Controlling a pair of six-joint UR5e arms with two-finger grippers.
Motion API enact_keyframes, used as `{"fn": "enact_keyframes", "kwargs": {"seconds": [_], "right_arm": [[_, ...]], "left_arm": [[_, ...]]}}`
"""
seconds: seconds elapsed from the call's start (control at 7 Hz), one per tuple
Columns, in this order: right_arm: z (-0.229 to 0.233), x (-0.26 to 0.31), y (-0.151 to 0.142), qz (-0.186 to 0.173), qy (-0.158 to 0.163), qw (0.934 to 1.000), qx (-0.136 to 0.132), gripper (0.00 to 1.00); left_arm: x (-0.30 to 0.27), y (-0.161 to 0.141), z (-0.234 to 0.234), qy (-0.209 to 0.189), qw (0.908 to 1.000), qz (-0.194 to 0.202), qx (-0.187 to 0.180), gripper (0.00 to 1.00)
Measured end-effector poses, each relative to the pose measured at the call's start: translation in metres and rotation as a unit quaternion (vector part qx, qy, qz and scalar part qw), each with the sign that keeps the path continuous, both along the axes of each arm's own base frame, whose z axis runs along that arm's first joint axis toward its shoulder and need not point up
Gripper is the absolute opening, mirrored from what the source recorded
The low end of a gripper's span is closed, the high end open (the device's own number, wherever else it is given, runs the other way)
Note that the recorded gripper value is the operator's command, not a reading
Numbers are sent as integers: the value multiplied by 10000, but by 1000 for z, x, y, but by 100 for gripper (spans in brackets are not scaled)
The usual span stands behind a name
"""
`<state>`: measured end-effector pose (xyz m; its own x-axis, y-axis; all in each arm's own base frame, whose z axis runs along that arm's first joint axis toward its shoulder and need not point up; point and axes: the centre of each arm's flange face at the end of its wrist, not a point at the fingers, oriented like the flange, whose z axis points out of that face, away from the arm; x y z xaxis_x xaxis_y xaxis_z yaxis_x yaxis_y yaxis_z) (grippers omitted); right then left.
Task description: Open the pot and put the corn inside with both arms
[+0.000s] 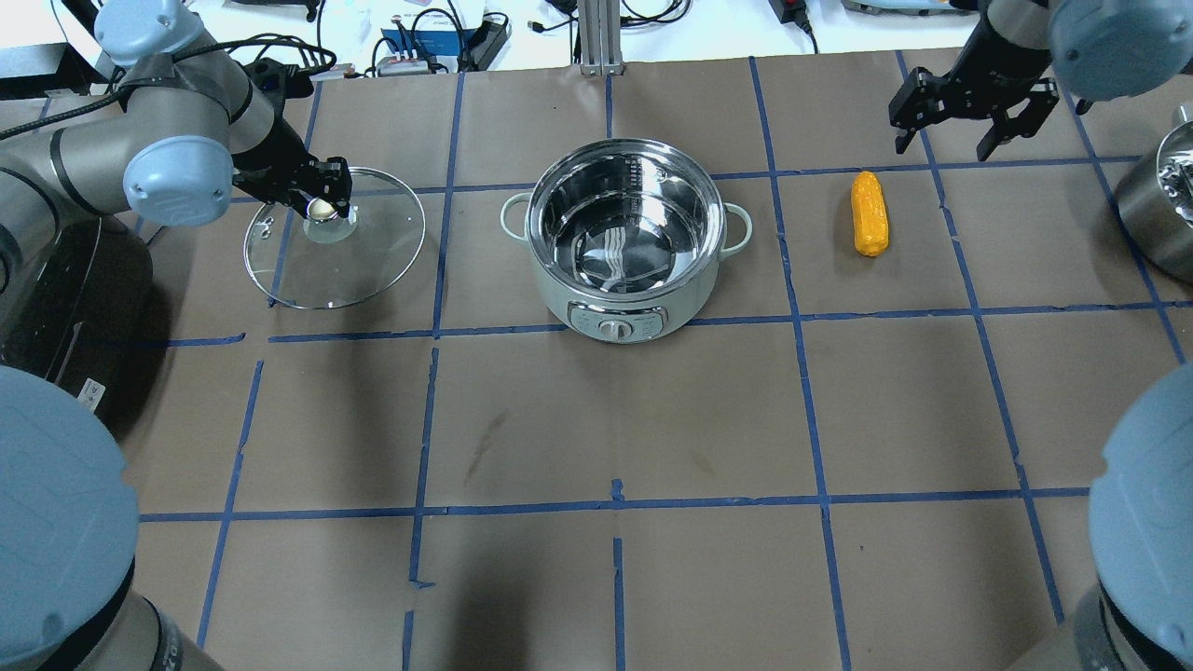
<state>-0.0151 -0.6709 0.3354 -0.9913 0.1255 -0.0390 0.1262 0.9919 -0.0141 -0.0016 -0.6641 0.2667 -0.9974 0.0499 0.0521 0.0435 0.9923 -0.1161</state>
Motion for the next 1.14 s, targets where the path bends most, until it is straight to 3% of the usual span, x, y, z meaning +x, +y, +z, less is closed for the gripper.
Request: {"fn": "enact_keyframes", "kwargs": {"seconds": [0.14,0.43,0.57,0.71,0.86,1.14], "right_arm": [[-42,-2,-15,77,-19,9999,62,92],[-105,-3,-28,167,-44,9997,155,91],[-126,-2,-27,193,-33,9997,110,81],[-137,-1,-26,206,-28,9998,78,41],[-144,-1,-25,214,-32,9997,80,16],[-147,0,-24,245,-50,9996,105,8]], "left_arm": [[2,-2,-15,46,10000,-34,11,99],[2,1,-15,71,10000,-41,-5,100],[-1,4,-1,55,10000,-40,-61,100],[-7,10,20,41,9999,-71,-60,100],[-18,22,51,45,9999,-109,33,100],[-58,68,120,11,9992,-68,382,100]]}}
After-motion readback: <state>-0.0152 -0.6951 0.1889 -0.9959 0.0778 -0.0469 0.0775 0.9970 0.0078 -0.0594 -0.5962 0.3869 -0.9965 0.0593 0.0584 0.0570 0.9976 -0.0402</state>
